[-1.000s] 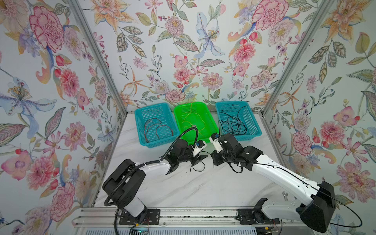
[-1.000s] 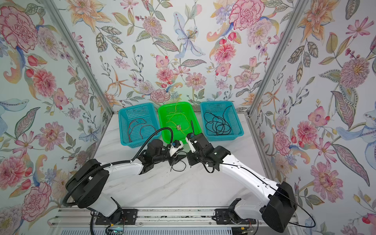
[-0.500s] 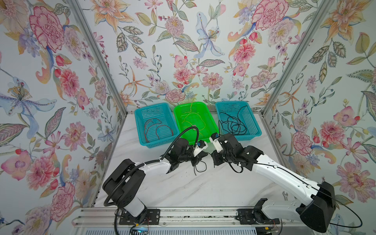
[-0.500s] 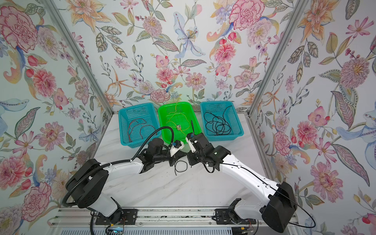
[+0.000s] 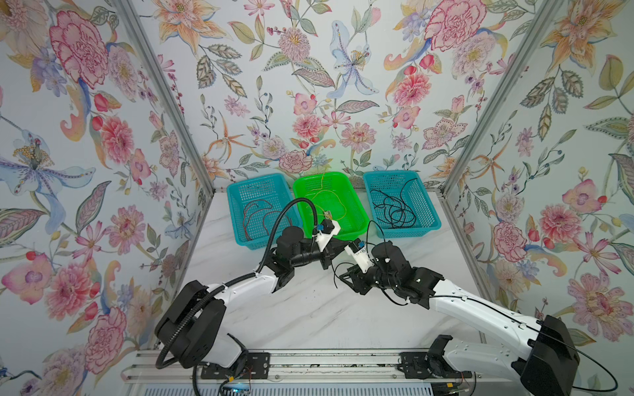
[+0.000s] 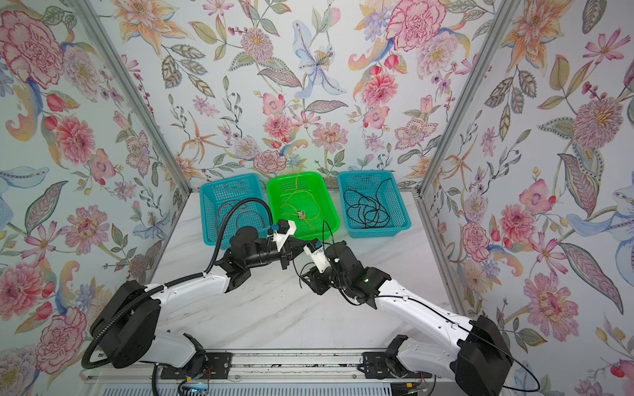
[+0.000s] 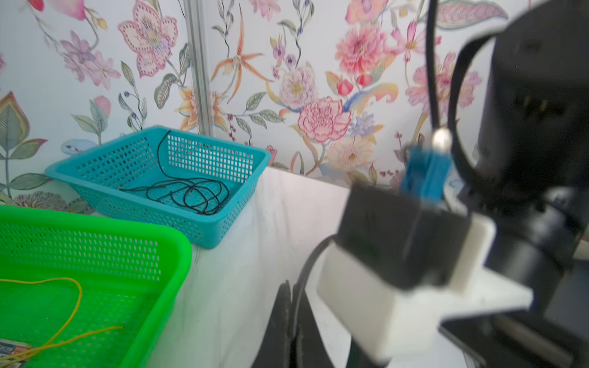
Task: Untangle and sort cables by color
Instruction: Pass the cable.
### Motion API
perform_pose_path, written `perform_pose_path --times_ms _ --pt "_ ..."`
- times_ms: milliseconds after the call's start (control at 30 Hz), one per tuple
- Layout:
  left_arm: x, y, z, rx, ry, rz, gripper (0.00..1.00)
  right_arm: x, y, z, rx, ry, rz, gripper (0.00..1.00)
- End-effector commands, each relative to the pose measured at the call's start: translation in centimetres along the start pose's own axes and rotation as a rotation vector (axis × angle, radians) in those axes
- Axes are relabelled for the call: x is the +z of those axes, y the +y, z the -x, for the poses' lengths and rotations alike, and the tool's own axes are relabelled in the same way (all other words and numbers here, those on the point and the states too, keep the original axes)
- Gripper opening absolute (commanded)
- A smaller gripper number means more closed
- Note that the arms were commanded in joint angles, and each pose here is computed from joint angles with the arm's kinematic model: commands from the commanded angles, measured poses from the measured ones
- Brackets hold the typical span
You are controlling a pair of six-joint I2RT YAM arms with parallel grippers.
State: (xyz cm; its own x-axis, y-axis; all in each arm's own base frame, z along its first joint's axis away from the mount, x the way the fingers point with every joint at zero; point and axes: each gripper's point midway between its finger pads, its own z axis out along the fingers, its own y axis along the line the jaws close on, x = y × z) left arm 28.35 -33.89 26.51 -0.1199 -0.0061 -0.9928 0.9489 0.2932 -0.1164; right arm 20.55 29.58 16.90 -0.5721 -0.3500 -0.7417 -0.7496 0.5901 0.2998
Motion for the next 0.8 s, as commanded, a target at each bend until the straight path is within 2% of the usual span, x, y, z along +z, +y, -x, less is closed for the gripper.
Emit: perform_pose_path --times_ms 0,133,200,400,567,767 --pt "-1.5 -1.0 4.0 -0.035 -0.133 -0.047 0.0 1.4 2.4 2.4 -0.107 -0.124 0.072 0.46" --pt "-1.9 -1.7 5.3 -0.041 -0.162 -0.062 0.0 2.7 2.4 3.6 -0.156 -0.182 0.032 0.44" --pt "-2.2 -1.9 5.8 -0.054 -0.183 -0.073 0.0 3.3 1.7 4.1 -0.162 -0.193 -0.011 0.36" --pt "-5.1 -2.6 9.4 -0.1 -0.327 -0.137 0.0 4.8 0.5 3.1 -0.182 -0.153 -0.045 0.23" --pt "-8.1 -2.4 12.9 -0.099 -0.429 -0.163 0.0 5.2 -1.2 0.9 -0.154 -0.107 -0.083 0.19" --pt "-9.6 -2.5 15.6 -0.04 -0.448 -0.139 0.0 4.7 -4.2 -1.9 -0.084 -0.059 -0.142 0.18"
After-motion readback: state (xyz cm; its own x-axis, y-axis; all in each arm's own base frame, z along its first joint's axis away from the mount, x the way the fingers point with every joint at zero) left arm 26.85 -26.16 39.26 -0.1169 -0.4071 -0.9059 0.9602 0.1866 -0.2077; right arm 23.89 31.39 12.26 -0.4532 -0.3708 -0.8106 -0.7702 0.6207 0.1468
